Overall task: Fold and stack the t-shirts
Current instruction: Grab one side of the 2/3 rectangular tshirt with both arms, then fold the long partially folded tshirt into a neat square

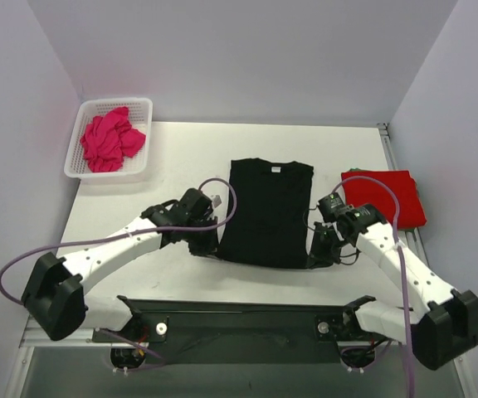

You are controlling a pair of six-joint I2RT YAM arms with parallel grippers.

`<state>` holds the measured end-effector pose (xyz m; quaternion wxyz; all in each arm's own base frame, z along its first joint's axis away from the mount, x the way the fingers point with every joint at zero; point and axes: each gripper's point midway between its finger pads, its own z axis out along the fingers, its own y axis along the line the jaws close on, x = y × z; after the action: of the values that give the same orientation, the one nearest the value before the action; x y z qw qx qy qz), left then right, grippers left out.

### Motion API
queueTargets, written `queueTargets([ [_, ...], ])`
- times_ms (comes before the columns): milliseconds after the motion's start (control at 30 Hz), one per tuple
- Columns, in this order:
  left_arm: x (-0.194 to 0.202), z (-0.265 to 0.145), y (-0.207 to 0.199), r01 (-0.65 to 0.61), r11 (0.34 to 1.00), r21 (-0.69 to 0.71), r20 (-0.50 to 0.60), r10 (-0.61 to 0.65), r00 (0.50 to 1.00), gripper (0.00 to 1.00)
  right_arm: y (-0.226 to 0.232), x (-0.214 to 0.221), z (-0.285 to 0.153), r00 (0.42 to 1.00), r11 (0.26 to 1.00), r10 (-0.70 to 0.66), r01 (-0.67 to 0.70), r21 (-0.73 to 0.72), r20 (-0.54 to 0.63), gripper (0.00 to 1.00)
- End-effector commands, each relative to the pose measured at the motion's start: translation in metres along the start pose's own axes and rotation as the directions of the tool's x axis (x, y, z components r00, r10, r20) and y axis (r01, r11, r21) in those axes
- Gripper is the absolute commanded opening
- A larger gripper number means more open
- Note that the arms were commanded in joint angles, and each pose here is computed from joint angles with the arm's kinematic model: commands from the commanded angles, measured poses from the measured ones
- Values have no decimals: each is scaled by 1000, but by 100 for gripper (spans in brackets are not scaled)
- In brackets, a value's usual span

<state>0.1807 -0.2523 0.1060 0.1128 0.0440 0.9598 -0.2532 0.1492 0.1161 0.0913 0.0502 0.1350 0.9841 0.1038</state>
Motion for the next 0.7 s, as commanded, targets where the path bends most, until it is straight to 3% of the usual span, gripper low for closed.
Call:
queueTargets([
  [0, 32, -25, 13, 13, 999, -46, -62, -15, 998, 0, -24, 29, -25, 998, 994, 55, -52, 93, -30, 0],
  [100, 55, -42, 13, 28, 999, -28, -96, -31, 995, 0, -25, 41, -38, 998, 995, 56, -53, 88, -28, 0],
  [333, 66, -87, -8, 62, 997, 45, -69, -58, 996, 0, -10, 51, -73, 999, 998, 38, -39, 52, 18, 0],
  [467, 53, -104, -29, 58, 992, 111, -20, -56, 998, 0, 0, 37, -88, 997, 999, 27, -31, 43, 77, 0],
  [667, 23, -92, -37, 53, 990, 128, 22, -56, 998, 0, 8, 3, -100, 987, 996, 1, -16, 91, 162, 0],
])
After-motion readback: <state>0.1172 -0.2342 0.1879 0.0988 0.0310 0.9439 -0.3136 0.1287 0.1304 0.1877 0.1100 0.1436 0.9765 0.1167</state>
